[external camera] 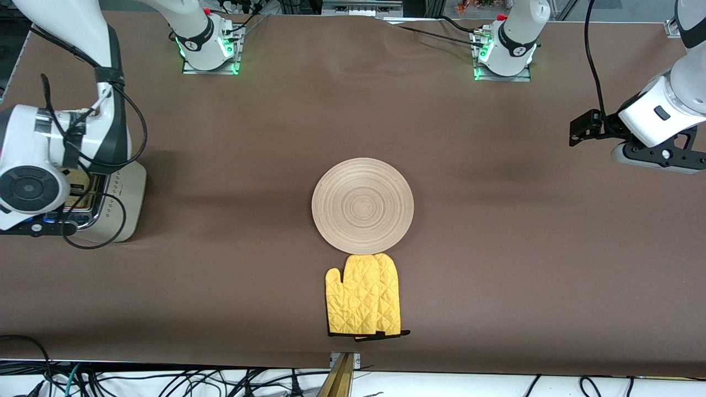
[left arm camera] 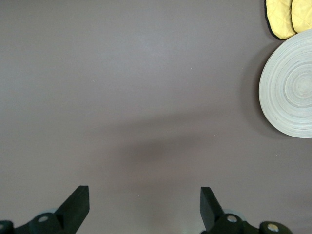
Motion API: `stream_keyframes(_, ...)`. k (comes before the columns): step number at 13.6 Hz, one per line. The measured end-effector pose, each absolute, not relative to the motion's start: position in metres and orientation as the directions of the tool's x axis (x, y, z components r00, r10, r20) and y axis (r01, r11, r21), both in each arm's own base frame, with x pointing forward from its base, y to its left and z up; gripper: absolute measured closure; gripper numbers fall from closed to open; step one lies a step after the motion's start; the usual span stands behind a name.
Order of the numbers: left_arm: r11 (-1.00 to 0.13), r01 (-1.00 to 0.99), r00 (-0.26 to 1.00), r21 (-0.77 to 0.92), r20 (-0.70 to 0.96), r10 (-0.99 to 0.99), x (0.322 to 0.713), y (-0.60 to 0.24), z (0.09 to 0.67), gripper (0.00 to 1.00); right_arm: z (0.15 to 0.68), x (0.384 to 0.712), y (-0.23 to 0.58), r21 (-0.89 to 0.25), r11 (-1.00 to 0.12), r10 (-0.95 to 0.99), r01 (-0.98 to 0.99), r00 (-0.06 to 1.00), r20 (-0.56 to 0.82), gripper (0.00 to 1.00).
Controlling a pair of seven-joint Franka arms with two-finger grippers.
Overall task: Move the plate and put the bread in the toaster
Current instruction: 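Lower the bread into the toaster slot with the right gripper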
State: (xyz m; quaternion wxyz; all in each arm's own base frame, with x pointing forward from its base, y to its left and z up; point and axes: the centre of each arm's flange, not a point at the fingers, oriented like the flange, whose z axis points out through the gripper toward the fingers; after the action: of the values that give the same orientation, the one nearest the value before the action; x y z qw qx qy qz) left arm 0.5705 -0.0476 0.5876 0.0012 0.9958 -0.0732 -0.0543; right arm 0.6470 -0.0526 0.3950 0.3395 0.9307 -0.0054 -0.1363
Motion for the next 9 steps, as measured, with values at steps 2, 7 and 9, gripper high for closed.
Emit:
stream_keyframes(2,-0.989,-0.146,0.983,0.01,-0.108,-0.146,0.571,-0.048,0.588,0.0,0.391,0.647,-0.04,0.637,-0.767,-0.113,0.071,0.963,-0.243,0.96)
stream_keyframes(7,-0.989,-0.146,0.983,0.01,-0.108,-0.146,0.571,-0.048,0.588,0.0,0.39,0.648,-0.026,0.568,-0.822,-0.121,0.032,0.966,-0.23,0.5)
stream_keyframes(9,-0.989,-0.146,0.983,0.01,-0.108,-0.146,0.571,-0.048,0.588,0.0,0.407,0.652,-0.006,0.495,-0.869,-0.127,-0.006,0.969,-0.212,0.29)
